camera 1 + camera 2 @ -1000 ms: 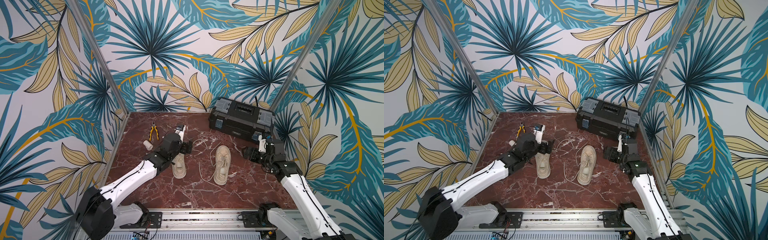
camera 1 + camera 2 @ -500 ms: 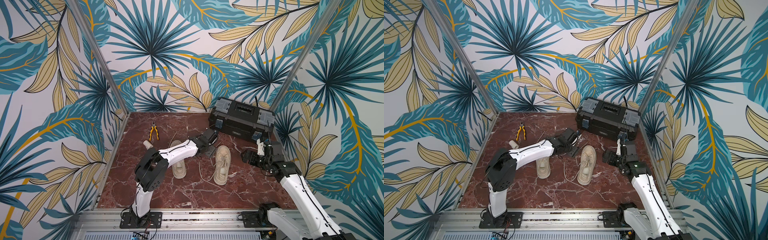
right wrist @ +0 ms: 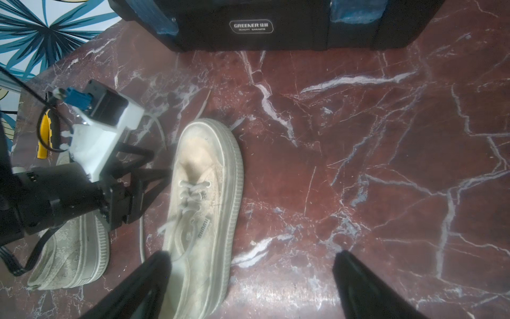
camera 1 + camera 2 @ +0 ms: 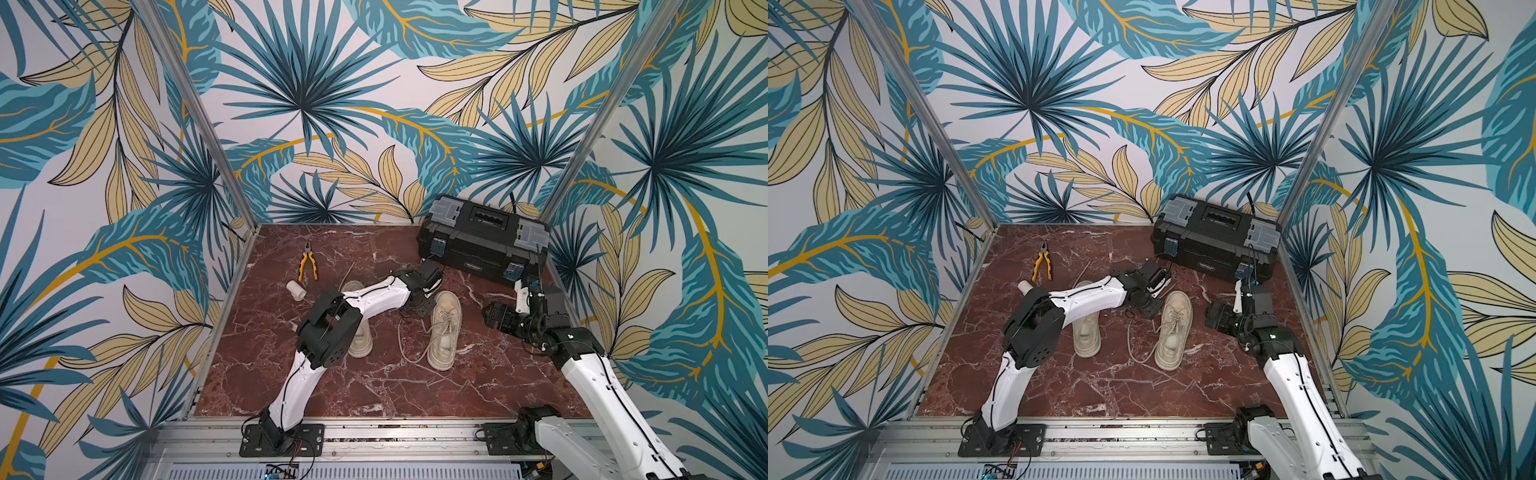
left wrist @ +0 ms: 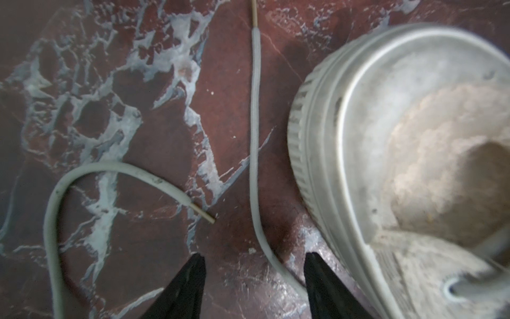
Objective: Tie the shoes
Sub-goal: Cross the shoelace with the shoelace.
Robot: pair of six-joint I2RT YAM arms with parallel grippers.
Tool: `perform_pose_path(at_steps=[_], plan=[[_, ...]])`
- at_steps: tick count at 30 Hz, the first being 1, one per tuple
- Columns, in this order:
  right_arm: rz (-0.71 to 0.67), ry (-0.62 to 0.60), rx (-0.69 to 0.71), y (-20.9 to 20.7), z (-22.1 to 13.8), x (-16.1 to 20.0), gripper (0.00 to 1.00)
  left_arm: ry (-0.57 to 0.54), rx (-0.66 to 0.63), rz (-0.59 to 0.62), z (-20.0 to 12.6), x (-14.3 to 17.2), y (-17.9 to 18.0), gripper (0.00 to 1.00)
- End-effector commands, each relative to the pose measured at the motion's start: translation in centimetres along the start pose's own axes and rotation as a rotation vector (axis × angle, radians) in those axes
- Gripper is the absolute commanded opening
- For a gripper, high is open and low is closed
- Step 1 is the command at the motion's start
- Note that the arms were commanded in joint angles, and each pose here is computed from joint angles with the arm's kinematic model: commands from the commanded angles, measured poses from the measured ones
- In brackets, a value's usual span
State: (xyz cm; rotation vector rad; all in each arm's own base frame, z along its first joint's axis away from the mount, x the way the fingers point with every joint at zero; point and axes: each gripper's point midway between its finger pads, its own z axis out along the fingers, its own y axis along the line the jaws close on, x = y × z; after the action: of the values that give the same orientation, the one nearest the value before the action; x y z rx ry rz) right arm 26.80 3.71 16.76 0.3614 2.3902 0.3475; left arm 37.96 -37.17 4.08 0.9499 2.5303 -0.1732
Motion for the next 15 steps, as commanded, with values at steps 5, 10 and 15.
perform_pose_path(at_steps=[5,10,15], plan=[[0.02,0.016,0.013,-0.5,0.1,1.0,0.97,-0.022,0.0,0.009,0.4,-1.9,-0.4,0.57],[0.038,0.012,-0.001,-0.2,-0.2,1.0,0.97,0.008,-0.031,0.009,1.9,-1.1,0.0,0.49],[0.046,-0.018,-0.011,0.1,-1.5,0.5,0.97,0.041,-0.083,-0.004,2.8,0.2,0.9,0.41]])
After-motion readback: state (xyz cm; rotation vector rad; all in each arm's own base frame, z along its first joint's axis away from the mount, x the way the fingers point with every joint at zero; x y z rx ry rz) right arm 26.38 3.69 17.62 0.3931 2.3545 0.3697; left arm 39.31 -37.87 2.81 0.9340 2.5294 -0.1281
